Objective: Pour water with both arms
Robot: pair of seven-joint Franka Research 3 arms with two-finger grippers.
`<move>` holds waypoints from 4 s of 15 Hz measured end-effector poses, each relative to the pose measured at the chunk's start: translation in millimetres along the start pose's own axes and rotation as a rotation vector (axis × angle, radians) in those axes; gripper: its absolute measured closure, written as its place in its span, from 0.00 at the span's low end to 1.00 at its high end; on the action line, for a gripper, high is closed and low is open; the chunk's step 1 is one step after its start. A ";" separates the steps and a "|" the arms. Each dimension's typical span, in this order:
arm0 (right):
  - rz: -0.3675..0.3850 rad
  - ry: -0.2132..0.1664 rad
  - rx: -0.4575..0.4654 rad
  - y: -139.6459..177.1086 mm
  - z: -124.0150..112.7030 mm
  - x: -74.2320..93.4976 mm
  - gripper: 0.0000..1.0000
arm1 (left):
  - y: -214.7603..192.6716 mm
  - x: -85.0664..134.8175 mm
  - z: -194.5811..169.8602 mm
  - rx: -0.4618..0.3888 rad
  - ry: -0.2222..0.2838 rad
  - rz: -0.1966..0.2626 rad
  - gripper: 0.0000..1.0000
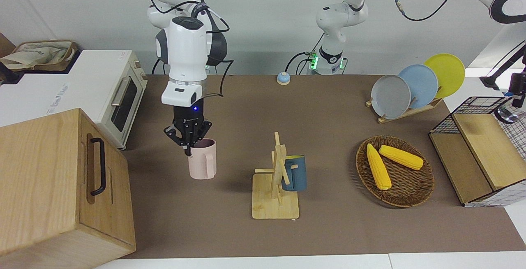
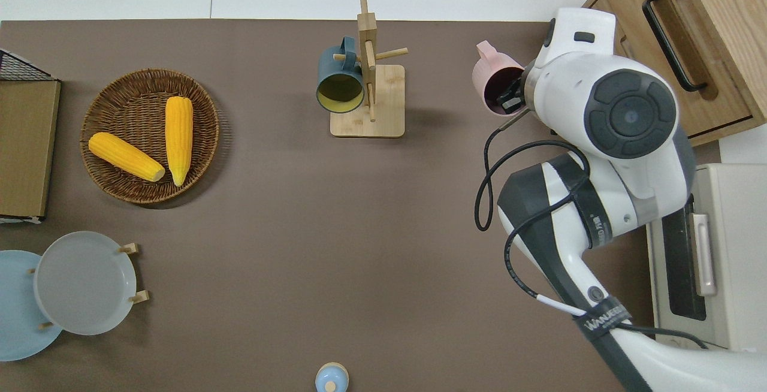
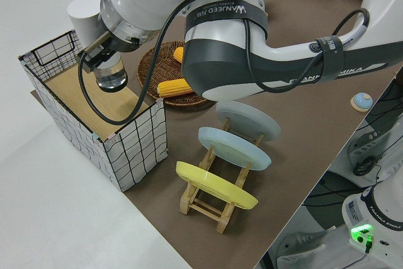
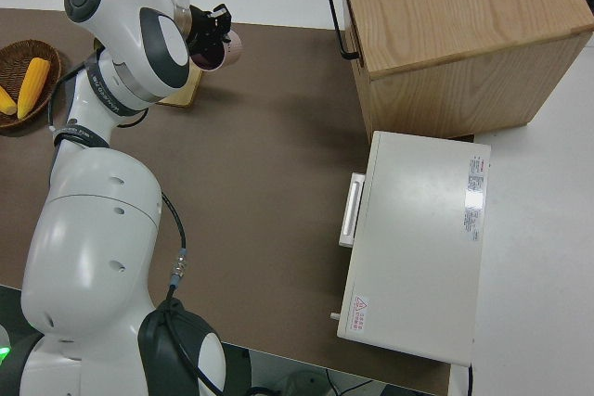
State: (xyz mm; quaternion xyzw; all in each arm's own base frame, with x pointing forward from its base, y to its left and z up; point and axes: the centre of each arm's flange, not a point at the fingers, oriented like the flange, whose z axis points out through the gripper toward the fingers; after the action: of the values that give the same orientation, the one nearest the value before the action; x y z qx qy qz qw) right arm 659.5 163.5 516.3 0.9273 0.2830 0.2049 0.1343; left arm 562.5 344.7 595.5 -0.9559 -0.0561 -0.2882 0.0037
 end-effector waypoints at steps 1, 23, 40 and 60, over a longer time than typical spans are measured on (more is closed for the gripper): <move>0.030 -0.020 0.010 5.0 -2.8 -4.4 0.95 | 7.7 2.6 -4.6 0.004 -0.010 -0.004 0.36; 1.062 -0.477 0.511 -126.0 -109.9 -5.7 0.95 | 189.0 -33.5 -29.1 -0.031 -0.217 -0.063 0.36; 1.501 -0.634 0.620 -292.4 -52.2 24.4 0.95 | 294.1 -130.5 -29.1 -0.057 -0.339 0.074 0.36; 1.568 -0.726 0.565 -424.5 37.8 55.3 0.95 | 304.1 -166.0 -3.9 -0.088 -0.405 0.116 0.36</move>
State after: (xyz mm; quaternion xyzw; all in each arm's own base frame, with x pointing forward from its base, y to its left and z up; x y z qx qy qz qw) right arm 519.0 531.7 344.9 0.8600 -0.4490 -0.1442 -0.1951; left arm 456.3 24.9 515.0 -0.9952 0.0123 -0.0915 -0.0328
